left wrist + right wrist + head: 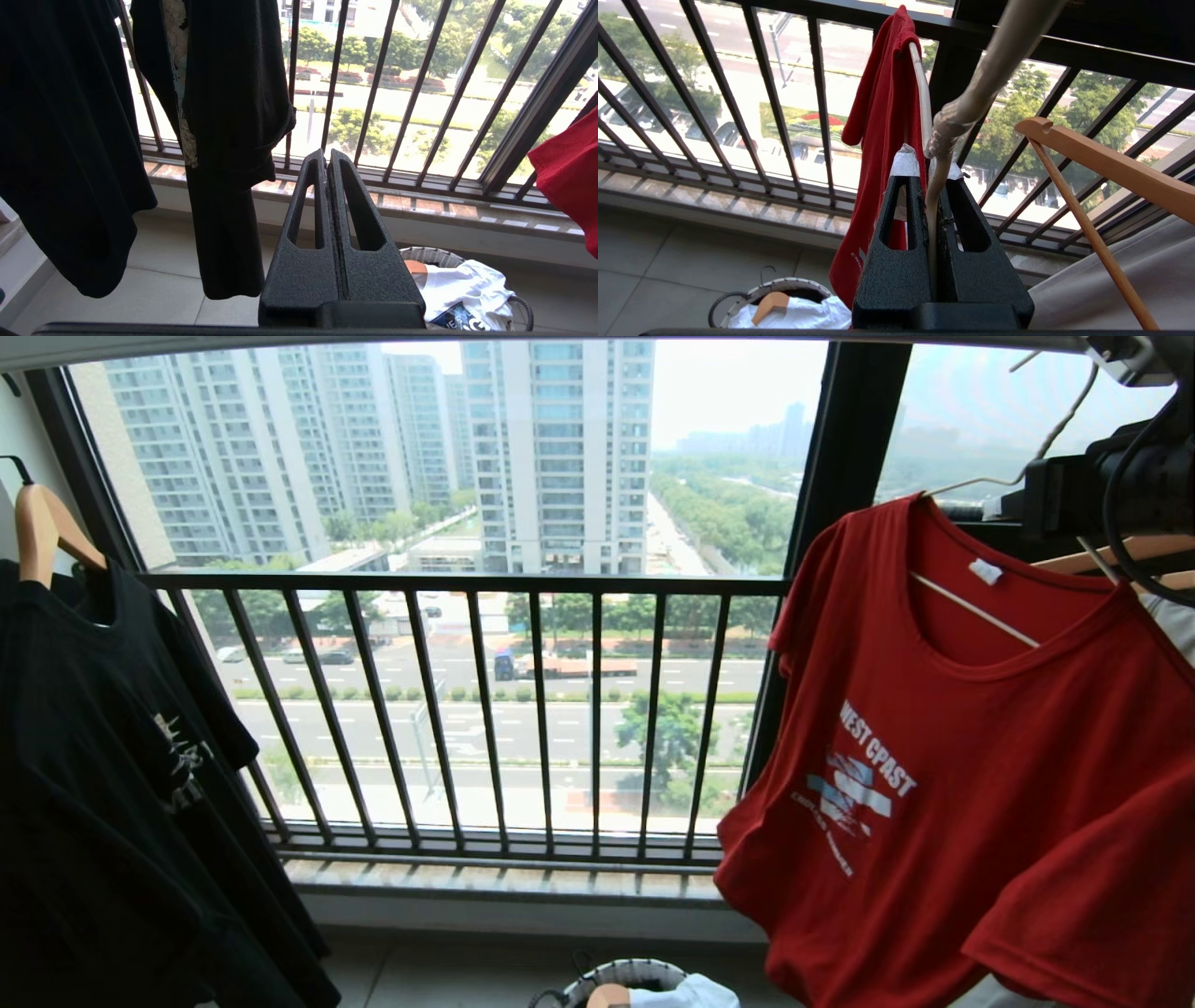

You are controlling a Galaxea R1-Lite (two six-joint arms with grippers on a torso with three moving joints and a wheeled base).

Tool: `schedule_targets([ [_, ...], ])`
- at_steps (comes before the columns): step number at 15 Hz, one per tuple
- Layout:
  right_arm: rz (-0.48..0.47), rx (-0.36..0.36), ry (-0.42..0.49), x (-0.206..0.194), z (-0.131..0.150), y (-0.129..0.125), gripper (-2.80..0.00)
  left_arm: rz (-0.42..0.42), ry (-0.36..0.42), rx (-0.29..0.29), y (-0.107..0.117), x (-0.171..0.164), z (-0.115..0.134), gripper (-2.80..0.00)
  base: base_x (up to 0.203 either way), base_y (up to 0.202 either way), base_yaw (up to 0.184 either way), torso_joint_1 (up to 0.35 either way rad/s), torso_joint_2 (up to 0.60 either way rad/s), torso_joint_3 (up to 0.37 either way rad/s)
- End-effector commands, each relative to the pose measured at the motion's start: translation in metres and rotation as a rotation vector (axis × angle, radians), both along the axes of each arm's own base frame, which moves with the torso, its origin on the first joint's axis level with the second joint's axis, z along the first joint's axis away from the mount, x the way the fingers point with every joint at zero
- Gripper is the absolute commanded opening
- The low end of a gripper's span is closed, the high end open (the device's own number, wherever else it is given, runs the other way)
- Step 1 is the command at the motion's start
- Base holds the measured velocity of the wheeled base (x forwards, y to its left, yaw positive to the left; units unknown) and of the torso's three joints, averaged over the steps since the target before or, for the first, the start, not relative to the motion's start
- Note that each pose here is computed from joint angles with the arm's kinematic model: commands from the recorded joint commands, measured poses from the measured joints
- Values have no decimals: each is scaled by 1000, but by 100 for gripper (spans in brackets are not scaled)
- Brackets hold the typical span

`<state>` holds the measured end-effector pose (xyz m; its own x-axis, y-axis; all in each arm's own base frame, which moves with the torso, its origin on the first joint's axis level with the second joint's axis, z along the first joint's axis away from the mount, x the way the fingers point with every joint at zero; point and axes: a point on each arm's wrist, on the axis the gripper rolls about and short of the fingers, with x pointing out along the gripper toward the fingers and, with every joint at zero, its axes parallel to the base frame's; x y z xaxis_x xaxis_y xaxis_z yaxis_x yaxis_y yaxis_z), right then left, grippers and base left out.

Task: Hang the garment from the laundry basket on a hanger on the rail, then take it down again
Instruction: Take the clothes off the clothes rack

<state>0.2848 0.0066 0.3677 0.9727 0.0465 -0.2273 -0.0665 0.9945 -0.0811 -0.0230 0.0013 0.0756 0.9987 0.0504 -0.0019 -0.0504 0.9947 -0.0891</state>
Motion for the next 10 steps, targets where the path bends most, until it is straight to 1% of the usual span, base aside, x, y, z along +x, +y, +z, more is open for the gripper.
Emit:
schedule_targets([
  [1,1,-2,-4,-2,1,0,-280,0,1,-1,0,0,0,-280,0,0,0,0,0,0],
  [3,6,-14,-13,-5,4,0,-280,0,1,-1,0,0,0,-280,0,0,0,0,0,0],
  [10,5,-10,-32,-14,9,0,-280,0,1,-1,0,0,0,-280,0,0,0,0,0,0],
])
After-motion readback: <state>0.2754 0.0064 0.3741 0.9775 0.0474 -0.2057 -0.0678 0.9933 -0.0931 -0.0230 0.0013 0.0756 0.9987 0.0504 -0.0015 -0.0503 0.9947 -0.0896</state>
